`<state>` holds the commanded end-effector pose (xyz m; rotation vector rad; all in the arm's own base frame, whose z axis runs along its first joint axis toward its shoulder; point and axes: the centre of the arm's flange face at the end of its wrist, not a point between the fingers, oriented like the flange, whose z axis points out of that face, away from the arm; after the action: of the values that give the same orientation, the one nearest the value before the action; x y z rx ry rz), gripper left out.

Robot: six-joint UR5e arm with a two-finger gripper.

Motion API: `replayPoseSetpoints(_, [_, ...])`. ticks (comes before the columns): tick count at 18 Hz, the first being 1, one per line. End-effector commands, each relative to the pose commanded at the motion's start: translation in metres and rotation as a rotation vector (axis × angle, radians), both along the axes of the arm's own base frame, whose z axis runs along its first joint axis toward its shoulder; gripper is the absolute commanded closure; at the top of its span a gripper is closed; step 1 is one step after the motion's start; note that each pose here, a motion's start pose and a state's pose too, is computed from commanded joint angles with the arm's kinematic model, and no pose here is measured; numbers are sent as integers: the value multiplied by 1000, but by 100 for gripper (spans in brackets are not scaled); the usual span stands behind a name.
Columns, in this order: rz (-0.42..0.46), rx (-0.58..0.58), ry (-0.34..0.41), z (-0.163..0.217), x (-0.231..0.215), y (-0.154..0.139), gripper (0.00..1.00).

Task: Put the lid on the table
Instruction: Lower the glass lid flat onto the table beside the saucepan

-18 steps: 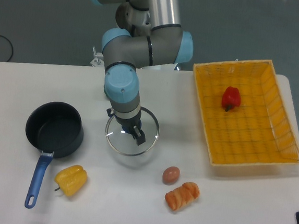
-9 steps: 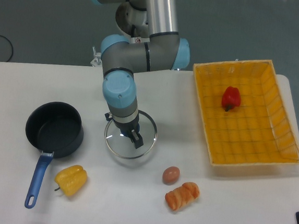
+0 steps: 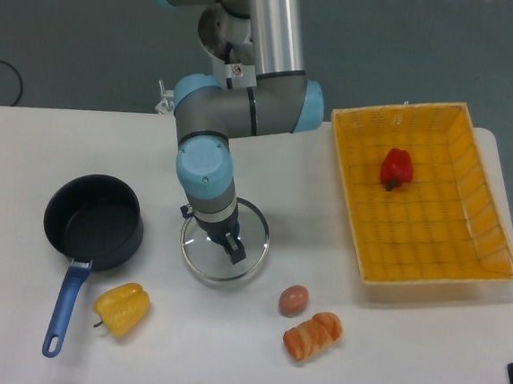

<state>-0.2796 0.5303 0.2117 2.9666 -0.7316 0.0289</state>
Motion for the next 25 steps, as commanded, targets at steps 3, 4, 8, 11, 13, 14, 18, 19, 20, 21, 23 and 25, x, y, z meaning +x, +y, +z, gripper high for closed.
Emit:
replayPoseSetpoints(3, [1,-6,-3,-4,-1,1,47])
replayPoseSetpoints(4, [2,-5,-4,-4,-1,1,47])
replayPoseSetpoints(8, [1,-7,-4,-7,-2,2,47])
replayPoseSetpoints(11, [1,-10,-7,-12,-4,5,47])
replayPoseSetpoints(13, [2,-8,-7,-12,-5,6,47])
replayPoseSetpoints(14, [0,-6,-7,-12,-4,7,47])
replayPoseSetpoints(18, [-1,22,7,-14,-6,12,47])
replayPoseSetpoints(19, [-1,22,7,-15,-6,12,47])
replayPoseSetpoints(20, [0,22,7,-15,-6,12,47])
replayPoseSetpoints(21, [0,22,7,-15,-6,12,47])
replayPoseSetpoints(23, [0,25,9,-16,-6,13,47])
replayPoseSetpoints(25, [0,24,8,-18,-6,13,47])
